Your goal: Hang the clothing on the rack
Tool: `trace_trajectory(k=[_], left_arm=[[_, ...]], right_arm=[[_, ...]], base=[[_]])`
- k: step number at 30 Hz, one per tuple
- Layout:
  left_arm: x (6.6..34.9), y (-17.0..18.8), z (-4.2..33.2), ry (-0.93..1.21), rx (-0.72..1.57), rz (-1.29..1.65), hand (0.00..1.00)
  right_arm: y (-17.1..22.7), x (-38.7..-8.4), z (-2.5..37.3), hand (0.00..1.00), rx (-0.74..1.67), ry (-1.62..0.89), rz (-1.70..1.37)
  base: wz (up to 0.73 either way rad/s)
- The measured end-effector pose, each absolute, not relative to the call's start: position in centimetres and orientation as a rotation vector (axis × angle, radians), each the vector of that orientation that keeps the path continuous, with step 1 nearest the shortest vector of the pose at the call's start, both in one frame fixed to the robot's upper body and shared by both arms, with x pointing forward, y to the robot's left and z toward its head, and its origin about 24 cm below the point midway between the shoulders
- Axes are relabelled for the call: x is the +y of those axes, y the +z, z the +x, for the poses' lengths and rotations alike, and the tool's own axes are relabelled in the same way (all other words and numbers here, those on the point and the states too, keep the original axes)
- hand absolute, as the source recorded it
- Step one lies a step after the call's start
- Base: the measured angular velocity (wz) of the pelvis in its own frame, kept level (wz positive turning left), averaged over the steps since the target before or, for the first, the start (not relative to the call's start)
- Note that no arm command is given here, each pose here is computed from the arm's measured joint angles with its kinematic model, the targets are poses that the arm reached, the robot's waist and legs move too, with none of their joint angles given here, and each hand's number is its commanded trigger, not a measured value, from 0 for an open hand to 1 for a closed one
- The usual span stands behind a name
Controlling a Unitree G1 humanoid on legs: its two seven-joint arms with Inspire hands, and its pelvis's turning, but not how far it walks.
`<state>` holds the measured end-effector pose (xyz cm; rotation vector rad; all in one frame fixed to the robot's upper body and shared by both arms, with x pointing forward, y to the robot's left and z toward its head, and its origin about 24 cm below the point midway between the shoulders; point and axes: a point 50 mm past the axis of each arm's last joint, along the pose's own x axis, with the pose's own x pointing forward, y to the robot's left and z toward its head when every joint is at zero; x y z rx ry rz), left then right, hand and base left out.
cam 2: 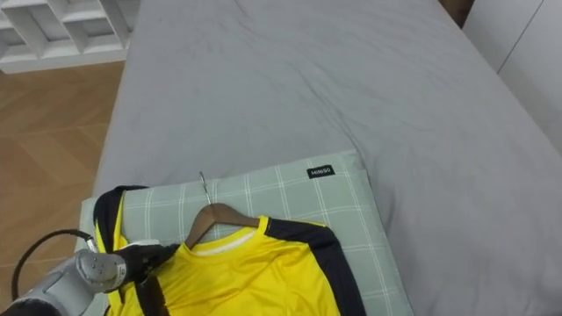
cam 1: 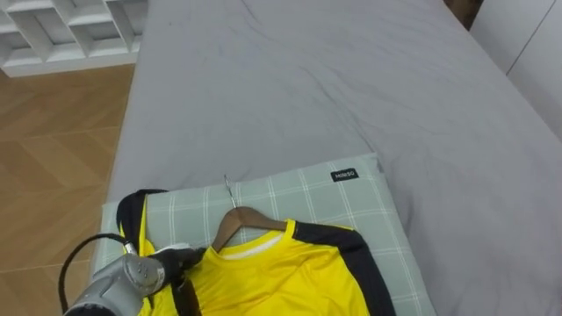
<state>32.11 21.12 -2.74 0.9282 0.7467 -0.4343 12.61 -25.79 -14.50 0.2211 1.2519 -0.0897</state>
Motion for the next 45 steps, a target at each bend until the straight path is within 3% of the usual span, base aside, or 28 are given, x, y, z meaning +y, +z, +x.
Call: trace_trajectory(k=[6, 21, 40, 41, 42, 43, 44, 45], left_arm=[[19.9, -4.2, 31.3, -0.33, 0.678, 0.909, 0.0], [21.3, -3.9, 31.3, 0.108, 0.539, 0.789, 0.0], [22.2, -1.7, 32.8, 0.24, 0.477, 0.774, 0.0], [22.2, -1.7, 32.8, 0.24, 0.477, 0.773, 0.07], [22.2, -1.7, 32.8, 0.241, 0.478, 0.77, 0.23], [22.1, -1.7, 32.8, 0.241, 0.478, 0.77, 0.47], [22.1, -1.7, 32.8, 0.24, 0.477, 0.77, 0.83], [22.1, -1.7, 32.8, 0.24, 0.477, 0.77, 1.0]], right_arm=[[-14.7, -25.5, 12.5, 0.0, 1.253, -0.112, 0.184], [-14.5, -22.6, 15.6, 0.0, 1.176, -0.047, 0.104], [-14.0, -21.2, 17.7, 0.0, 1.126, -0.034, 0.067], [-14.0, -21.2, 17.7, 0.0, 1.125, -0.033, 0.066], [-13.9, -21.2, 17.8, 0.0, 1.124, -0.033, 0.066], [-13.9, -21.2, 17.8, 0.0, 1.123, -0.033, 0.065], [-13.9, -21.2, 17.8, 0.0, 1.123, -0.033, 0.066], [-13.9, -21.2, 17.8, 0.0, 1.123, -0.033, 0.066]], base=[[-0.03], [-0.05], [0.0], [0.0], [0.0], [0.0], [0.0], [0.0]])
